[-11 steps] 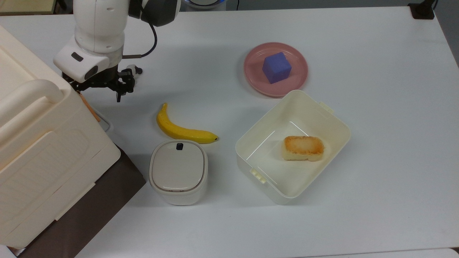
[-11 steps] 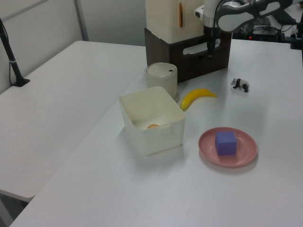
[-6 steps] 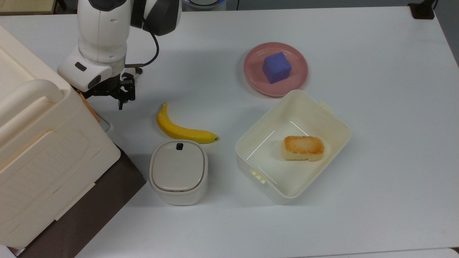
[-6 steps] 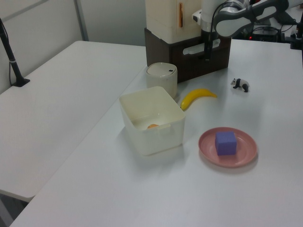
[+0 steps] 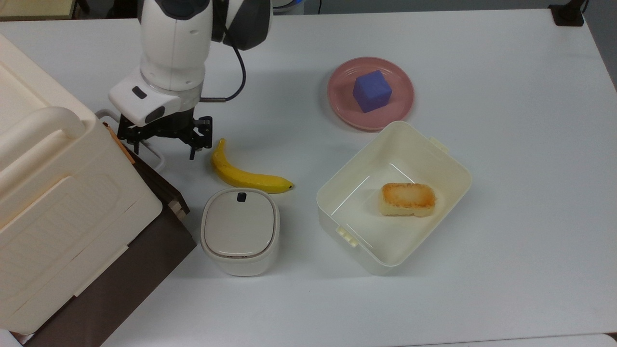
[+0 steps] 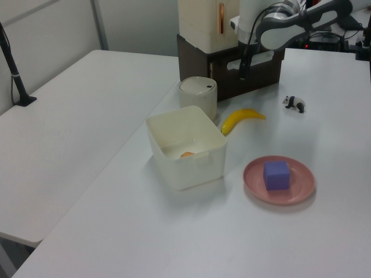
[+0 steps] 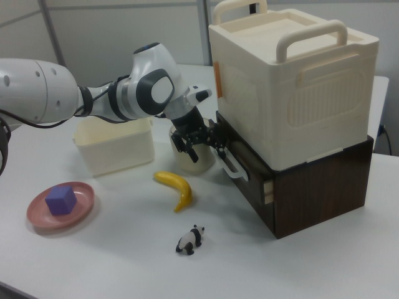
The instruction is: Slide open the drawer
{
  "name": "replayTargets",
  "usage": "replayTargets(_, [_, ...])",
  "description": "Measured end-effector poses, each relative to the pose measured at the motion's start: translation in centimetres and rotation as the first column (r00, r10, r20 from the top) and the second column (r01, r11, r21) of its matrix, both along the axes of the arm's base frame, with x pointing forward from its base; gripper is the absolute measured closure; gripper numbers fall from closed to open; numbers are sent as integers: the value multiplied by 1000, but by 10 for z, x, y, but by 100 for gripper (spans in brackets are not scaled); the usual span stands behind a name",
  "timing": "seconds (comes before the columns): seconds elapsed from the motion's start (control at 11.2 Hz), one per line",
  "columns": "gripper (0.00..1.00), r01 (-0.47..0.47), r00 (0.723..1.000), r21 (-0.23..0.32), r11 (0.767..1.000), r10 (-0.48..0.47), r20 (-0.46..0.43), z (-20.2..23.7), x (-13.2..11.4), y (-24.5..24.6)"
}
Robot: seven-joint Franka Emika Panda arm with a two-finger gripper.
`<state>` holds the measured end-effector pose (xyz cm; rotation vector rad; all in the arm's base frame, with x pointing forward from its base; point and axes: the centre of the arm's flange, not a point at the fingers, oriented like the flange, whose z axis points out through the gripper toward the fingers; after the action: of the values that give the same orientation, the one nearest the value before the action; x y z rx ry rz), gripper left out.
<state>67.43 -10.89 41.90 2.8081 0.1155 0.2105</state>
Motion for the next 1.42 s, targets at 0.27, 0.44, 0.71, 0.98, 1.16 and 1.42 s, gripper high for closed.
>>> replayTargets(0.27, [0,22,1000,6,1000,-21,-20,-1,-1,6])
replayTargets(0.44, [0,33,996,10,999,-32,-79,-2,-6,16])
replayTargets(0.71, [0,43,988,13,999,-40,-146,-1,-13,30])
replayTargets(0.98, [0,42,978,15,999,-38,-205,-1,-20,44])
replayTargets(1.16, [0,50,974,22,998,-44,-220,0,-23,50])
replayTargets(1.42, [0,103,980,86,991,-86,-180,24,-26,45])
